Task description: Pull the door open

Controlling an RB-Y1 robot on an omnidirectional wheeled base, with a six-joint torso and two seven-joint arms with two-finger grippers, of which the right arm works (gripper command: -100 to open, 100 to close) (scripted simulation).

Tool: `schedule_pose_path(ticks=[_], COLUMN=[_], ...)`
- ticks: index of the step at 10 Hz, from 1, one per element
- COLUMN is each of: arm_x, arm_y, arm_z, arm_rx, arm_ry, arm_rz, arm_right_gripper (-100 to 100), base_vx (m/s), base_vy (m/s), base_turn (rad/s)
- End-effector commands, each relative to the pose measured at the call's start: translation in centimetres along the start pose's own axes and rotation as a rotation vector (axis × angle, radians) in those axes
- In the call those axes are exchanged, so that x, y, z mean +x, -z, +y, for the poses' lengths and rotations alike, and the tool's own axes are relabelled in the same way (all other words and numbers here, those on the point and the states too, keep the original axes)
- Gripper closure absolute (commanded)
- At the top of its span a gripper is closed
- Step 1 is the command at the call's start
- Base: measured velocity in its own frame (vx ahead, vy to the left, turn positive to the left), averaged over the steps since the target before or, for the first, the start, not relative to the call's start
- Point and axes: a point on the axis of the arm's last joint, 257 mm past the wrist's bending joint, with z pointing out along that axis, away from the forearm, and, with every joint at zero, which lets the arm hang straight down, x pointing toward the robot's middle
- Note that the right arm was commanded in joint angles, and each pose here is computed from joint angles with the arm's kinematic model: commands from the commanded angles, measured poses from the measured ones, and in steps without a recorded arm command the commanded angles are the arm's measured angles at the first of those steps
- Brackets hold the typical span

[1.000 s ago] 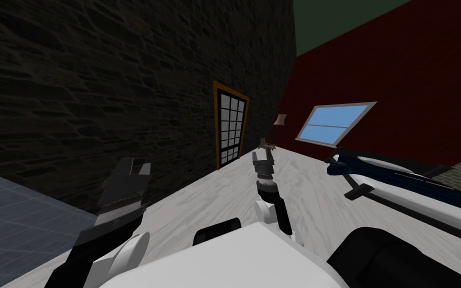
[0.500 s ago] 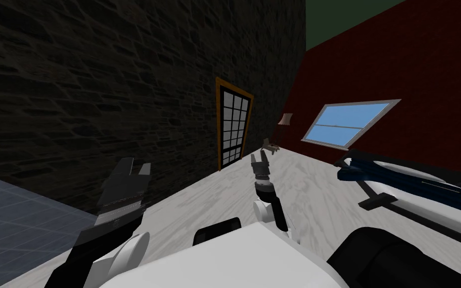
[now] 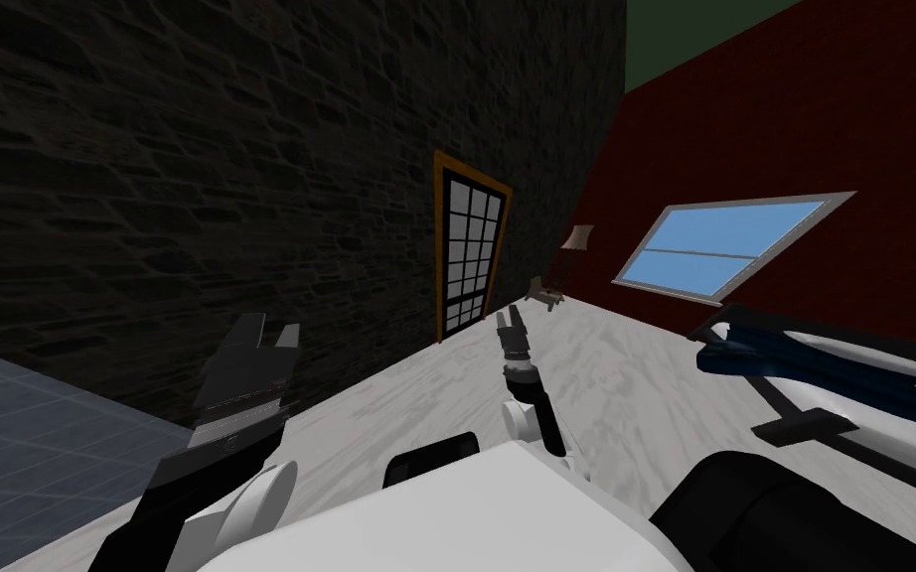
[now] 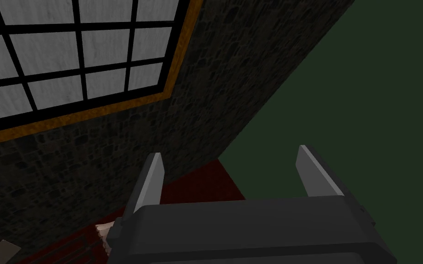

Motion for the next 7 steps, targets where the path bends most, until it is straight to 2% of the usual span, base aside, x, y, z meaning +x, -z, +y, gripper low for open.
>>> schedule_pose_path(ticks=[1, 7], arm_x=[0.1, 0.2], arm_y=[0.38, 1.62], arm_z=[-1.3, -4.5], arm_rx=[0.020, 0.070], arm_ry=[0.048, 0.164], arm_rz=[0.009, 0.034], arm_right_gripper=[-100, -100], base_vx=[0.130, 0.103], base_vy=[-0.018, -0.017], base_turn=[0.088, 0.059])
